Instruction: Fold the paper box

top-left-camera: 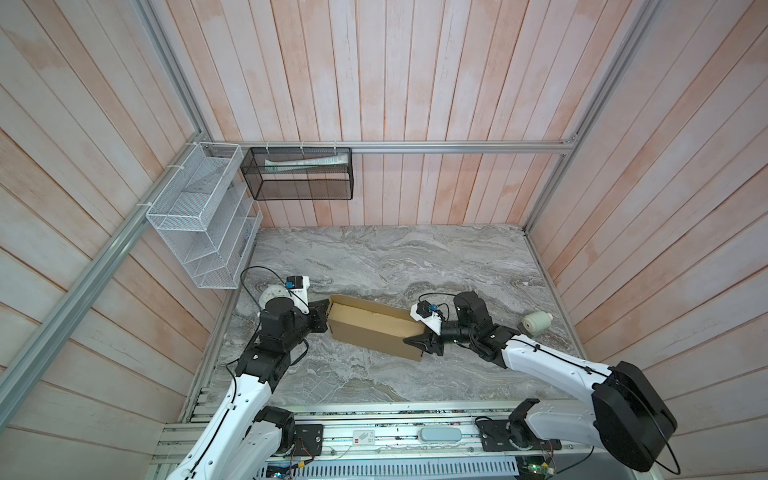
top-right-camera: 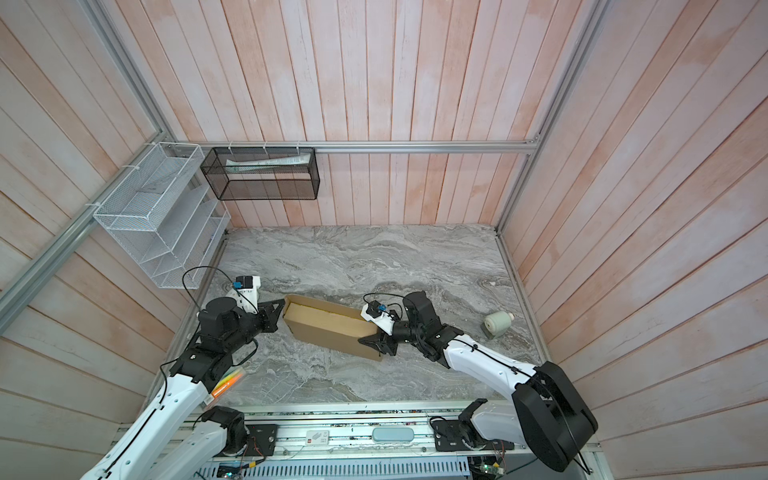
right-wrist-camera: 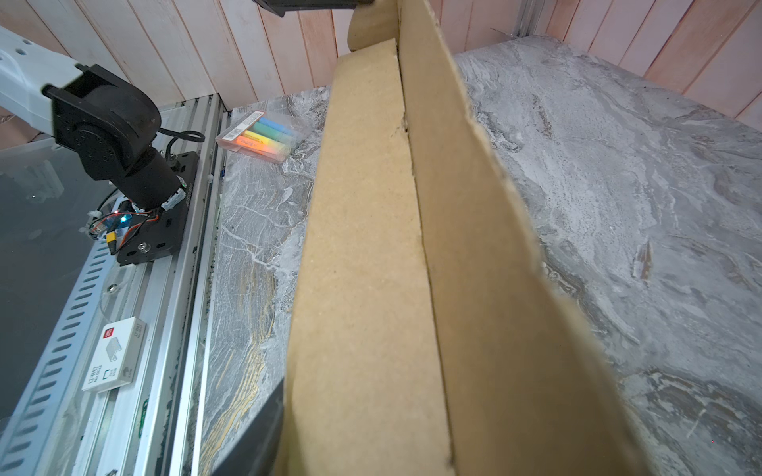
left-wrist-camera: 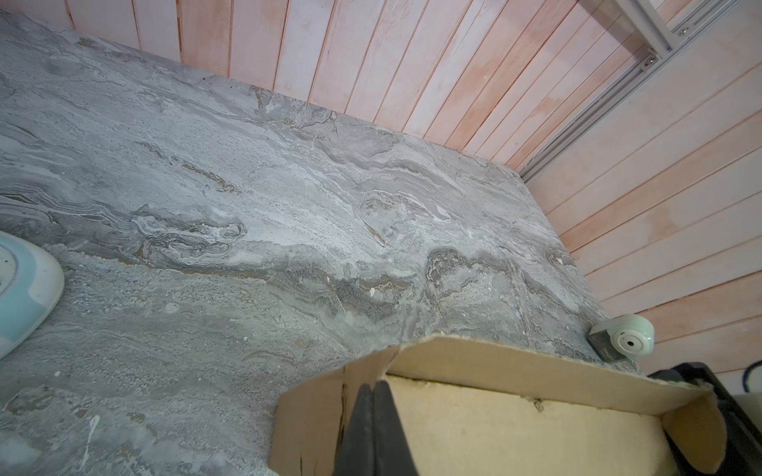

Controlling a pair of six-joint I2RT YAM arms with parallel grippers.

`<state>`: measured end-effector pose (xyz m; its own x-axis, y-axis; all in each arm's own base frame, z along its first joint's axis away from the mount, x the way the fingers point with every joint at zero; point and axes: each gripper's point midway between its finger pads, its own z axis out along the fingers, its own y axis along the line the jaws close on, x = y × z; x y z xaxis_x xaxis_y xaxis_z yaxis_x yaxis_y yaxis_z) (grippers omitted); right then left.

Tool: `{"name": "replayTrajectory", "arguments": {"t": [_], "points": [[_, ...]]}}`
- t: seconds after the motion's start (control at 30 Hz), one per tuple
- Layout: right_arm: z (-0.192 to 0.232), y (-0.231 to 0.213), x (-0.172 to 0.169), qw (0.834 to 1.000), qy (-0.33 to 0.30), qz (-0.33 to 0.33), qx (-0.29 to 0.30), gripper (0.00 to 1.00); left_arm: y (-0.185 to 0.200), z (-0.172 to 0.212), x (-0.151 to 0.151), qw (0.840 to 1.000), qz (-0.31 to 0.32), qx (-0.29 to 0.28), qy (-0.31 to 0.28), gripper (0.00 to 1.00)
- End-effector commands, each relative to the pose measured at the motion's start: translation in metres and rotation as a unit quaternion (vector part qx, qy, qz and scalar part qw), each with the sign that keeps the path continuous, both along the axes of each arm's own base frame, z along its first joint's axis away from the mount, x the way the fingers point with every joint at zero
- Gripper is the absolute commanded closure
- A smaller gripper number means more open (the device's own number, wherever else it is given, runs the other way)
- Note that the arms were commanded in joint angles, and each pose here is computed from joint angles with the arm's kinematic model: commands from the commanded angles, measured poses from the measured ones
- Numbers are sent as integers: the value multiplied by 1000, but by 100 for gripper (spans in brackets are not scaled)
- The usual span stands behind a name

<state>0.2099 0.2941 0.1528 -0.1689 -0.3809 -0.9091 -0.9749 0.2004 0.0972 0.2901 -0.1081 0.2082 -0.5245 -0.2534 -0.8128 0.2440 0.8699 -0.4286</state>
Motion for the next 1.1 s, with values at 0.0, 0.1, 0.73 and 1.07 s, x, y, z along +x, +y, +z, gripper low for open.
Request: {"name": "replayTrajectory", "arguments": {"t": [0.0,0.1,0.73,1.07], "points": [[11,4,1,1000,-6,15,16,89,12,-30,-5,999,28,20,41,100],[11,5,2,1000,-6,14,16,88,13,-32,-5,998,31,21,42,100],[17,3,1,999,-20,15,23,52,16,-42,-8,998,38,25,48,100],[27,3,0,998,-43,16,36,39,14,-42,-8,998,34,24,48,100]]}}
